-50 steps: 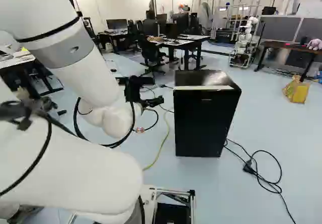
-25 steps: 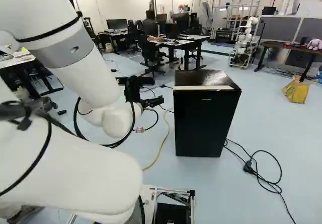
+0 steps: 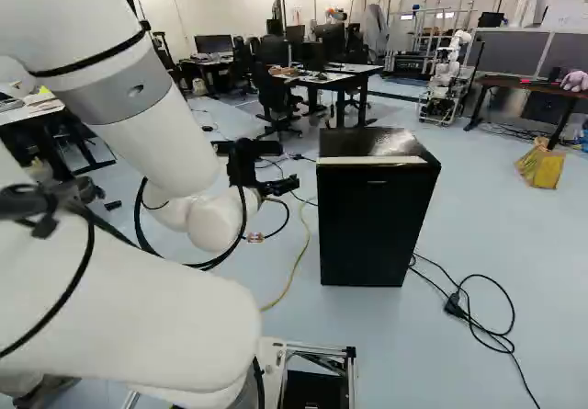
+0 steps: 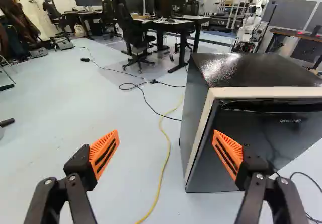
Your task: Grab a drink from the fridge
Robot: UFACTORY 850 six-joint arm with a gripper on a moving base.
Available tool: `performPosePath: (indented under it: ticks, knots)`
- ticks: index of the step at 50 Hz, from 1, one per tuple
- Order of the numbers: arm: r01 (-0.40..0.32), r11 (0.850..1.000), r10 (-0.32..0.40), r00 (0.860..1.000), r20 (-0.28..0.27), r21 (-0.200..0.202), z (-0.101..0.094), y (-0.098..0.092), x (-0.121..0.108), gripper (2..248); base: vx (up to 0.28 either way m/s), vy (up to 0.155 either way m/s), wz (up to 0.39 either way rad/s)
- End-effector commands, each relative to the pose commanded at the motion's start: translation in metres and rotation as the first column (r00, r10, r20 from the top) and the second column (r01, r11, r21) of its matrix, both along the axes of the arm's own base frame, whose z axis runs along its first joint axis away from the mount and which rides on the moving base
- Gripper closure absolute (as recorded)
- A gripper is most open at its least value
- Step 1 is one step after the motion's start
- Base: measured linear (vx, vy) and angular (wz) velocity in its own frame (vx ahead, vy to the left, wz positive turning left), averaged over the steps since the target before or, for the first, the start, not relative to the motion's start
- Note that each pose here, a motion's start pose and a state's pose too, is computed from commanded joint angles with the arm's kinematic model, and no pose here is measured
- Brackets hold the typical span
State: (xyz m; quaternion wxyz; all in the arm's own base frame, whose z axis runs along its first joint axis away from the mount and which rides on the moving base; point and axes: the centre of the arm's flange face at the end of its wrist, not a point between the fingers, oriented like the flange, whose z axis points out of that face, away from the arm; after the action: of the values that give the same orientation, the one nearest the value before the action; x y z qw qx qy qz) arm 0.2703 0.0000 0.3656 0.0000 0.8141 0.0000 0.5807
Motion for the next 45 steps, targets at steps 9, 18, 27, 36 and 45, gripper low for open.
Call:
performPosePath:
  ticks: [9,18,27,36,45]
  knots:
    - [0.0,1.0,0.0,1.0,0.0,0.0,0.0,0.0,0.0,3,0.0,0.0,0.0]
    - [0.0,1.0,0.0,1.0,0.0,0.0,0.0,0.0,0.0,3,0.0,0.0,0.0]
    - [0.0,1.0,0.0,1.0,0.0,0.0,0.0,0.0,0.0,3,0.001,-0.056,0.004]
    - [0.0,1.0,0.0,1.0,0.0,0.0,0.0,0.0,0.0,3,0.002,-0.114,0.005]
    - [0.0,1.0,0.0,1.0,0.0,0.0,0.0,0.0,0.0,3,0.003,-0.129,0.005]
